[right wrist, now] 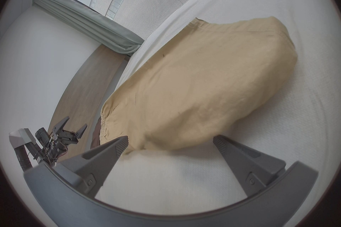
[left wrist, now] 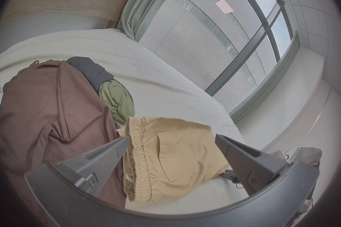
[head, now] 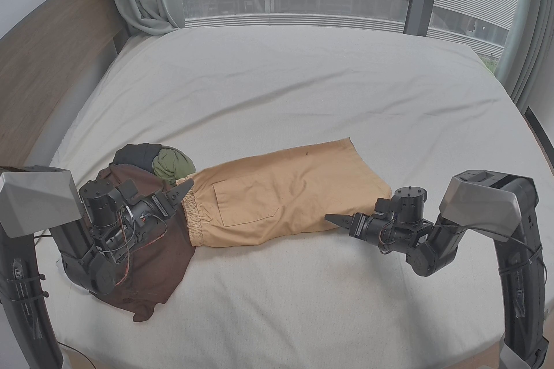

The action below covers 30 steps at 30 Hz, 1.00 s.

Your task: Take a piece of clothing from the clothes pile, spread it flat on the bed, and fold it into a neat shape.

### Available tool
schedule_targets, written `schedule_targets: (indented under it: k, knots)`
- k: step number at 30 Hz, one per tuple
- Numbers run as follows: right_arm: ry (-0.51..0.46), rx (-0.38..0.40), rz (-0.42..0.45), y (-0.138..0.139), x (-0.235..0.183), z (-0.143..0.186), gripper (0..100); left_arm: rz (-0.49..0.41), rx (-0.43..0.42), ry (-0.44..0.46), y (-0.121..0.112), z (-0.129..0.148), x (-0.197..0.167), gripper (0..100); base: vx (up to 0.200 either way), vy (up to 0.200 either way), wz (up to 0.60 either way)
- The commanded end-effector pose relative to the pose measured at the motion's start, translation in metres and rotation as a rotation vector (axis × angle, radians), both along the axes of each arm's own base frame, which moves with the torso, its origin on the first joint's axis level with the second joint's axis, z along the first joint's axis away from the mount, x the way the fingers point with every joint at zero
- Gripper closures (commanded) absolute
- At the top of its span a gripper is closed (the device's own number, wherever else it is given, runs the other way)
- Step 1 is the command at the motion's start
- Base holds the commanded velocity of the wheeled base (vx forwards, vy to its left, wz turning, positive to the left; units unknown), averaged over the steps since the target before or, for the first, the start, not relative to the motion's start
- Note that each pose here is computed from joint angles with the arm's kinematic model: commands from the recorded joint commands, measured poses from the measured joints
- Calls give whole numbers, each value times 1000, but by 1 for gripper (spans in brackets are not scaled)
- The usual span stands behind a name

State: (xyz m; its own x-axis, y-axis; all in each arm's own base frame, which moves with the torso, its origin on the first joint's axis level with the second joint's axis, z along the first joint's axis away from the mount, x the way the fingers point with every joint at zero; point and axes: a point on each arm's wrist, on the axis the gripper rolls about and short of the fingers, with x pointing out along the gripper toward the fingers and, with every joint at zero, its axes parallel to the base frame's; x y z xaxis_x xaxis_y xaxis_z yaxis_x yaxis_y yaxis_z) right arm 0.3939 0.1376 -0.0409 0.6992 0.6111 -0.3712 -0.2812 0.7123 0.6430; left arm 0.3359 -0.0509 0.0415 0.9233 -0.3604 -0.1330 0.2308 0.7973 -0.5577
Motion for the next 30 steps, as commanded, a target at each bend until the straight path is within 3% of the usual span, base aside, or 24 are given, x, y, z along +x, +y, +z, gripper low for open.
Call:
schedule_targets:
  k: [1,10,15,25,26,30]
  knots:
    - [14,5,-2,8,1,-17,0,0,-1,-1,0,0,0,0,0,0,0]
    - [-8,44,-10,18,11,-21,0,-1,-3,-3,0,1,0,0,0,0,0]
    - [-70,98,-61,28,21,-27,0,-1,-3,-1,0,1,0,0,0,0,0]
    - [-62,104,-67,30,22,-30,0,-1,-4,-1,0,1,0,0,0,0,0]
    - [-61,103,-67,29,21,-31,100,-2,-4,1,0,0,0,0,0,0,0]
    - [-62,104,-67,30,22,-30,100,-2,-4,1,0,0,0,0,0,0,0]
